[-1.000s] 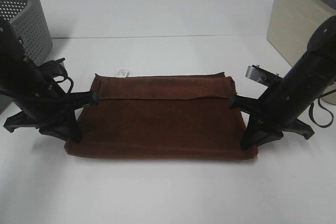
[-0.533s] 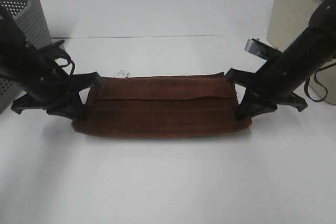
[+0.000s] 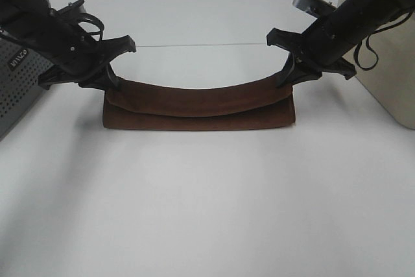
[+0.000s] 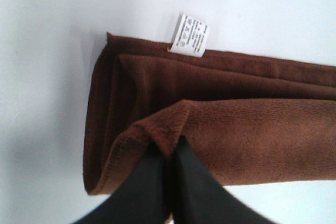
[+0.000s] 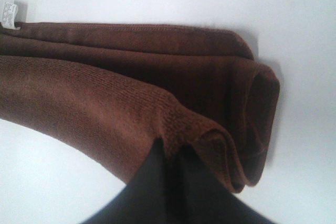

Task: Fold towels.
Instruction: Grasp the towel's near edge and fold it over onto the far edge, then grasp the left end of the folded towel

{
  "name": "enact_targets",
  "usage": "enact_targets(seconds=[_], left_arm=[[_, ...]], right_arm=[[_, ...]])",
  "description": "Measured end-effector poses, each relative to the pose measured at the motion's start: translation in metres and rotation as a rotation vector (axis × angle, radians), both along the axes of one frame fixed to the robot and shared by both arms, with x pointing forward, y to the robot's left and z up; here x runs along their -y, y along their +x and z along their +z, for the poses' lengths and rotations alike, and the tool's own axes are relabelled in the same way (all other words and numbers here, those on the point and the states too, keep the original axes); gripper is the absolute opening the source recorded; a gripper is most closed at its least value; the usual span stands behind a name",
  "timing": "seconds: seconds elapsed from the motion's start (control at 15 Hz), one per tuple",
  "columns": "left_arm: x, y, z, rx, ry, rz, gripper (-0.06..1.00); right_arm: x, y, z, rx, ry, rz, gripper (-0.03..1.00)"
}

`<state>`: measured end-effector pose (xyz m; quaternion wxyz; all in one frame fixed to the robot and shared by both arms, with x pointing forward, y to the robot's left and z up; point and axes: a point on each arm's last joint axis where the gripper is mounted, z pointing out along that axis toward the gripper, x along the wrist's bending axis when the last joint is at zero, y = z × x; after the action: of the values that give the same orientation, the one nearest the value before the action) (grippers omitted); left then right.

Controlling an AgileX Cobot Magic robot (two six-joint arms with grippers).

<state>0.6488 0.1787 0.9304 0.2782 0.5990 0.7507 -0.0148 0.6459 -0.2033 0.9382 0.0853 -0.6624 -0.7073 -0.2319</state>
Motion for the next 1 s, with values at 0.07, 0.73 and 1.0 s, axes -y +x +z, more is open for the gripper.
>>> enact_targets(seconds=[0.07,0.73,1.0], left_arm=[[0.002,0.008,-0.004,0.006,0.003,-0.001,0.01],[0.001,0.023,-0.033,0.013,0.059,-0.009,0.76],[0.001,0.023,-0.049,-0.021,0.069,-0.012,0.81]], right_arm=[[0.0,0.006,-0.006,-0.006,-0.005,-0.001,0.0],[0.001,0.014,-0.035,-0.043,-0.043,-0.007,0.83],[0.002,0.014,-0.034,-0.038,-0.061,0.007,0.91]])
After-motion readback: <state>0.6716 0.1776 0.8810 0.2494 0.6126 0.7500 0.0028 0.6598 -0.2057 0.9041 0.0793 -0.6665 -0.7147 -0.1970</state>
